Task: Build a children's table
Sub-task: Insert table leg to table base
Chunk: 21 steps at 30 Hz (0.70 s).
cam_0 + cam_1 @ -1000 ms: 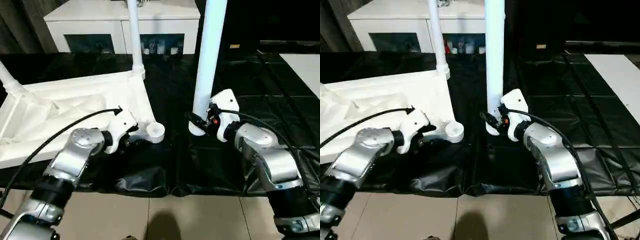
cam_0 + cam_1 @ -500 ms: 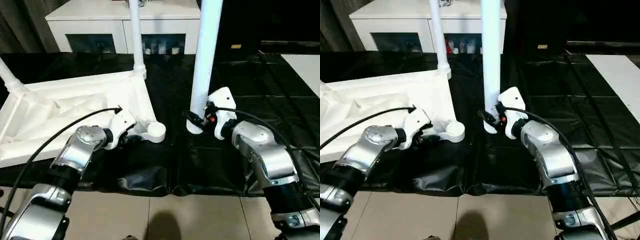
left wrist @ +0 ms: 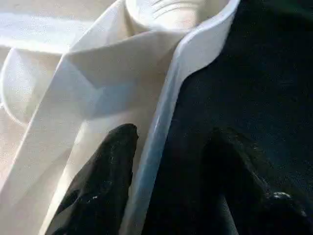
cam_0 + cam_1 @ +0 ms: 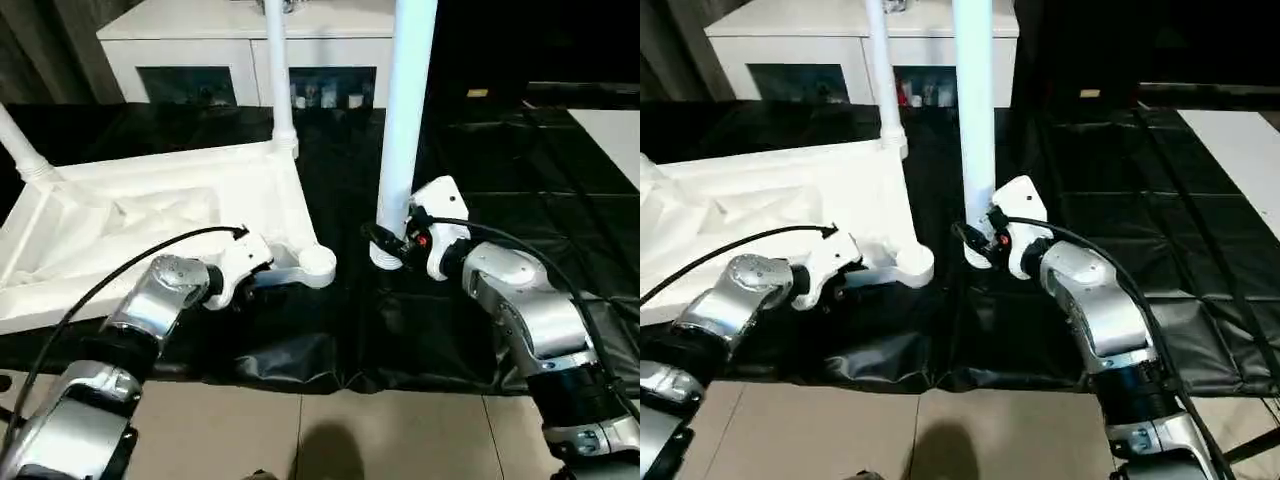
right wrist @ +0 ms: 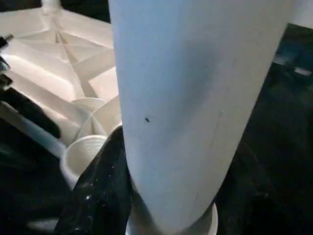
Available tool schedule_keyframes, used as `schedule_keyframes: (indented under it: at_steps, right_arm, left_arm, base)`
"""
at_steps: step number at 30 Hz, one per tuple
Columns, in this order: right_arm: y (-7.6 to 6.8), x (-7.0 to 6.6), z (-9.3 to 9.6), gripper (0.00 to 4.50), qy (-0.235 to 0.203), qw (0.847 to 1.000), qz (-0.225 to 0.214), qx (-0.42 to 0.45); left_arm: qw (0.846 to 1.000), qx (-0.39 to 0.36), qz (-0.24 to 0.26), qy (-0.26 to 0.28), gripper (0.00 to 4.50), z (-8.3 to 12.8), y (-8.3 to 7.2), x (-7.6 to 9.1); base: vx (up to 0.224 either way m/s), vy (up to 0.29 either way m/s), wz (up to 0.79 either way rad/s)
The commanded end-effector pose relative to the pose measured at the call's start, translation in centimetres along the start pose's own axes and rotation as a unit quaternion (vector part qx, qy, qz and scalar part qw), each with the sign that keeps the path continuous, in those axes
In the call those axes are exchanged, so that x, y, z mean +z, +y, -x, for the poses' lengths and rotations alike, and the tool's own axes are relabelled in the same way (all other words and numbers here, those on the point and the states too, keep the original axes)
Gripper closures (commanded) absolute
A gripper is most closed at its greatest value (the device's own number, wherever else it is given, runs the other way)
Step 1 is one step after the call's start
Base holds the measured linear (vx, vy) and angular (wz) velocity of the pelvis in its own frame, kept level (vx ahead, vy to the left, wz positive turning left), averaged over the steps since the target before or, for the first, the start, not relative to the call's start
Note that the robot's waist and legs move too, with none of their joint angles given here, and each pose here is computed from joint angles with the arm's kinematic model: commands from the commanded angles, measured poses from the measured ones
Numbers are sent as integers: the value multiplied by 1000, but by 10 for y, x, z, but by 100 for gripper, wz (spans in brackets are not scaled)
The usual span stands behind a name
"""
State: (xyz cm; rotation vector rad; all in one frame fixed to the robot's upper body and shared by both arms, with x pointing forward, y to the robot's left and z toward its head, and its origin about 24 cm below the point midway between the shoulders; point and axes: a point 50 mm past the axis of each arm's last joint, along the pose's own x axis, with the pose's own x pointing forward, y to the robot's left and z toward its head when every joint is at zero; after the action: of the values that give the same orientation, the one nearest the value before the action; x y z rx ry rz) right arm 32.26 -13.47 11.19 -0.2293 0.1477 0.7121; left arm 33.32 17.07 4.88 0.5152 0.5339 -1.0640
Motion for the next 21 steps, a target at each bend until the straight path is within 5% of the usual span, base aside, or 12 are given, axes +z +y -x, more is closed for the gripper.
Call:
schedule_keyframes:
  at_steps: [1,21]
  right_arm:
    - [1,8,-2,264,-11,1000,18,14]
    - [8,3,2,264,-8,999,26,43]
  left_arm:
    - [998,-54,-30,-9,172,-1,-9,8]
    - [995,-51,-82,14,355,3,3,18]
  base:
    - [0,0,0]
    - [0,0,0]
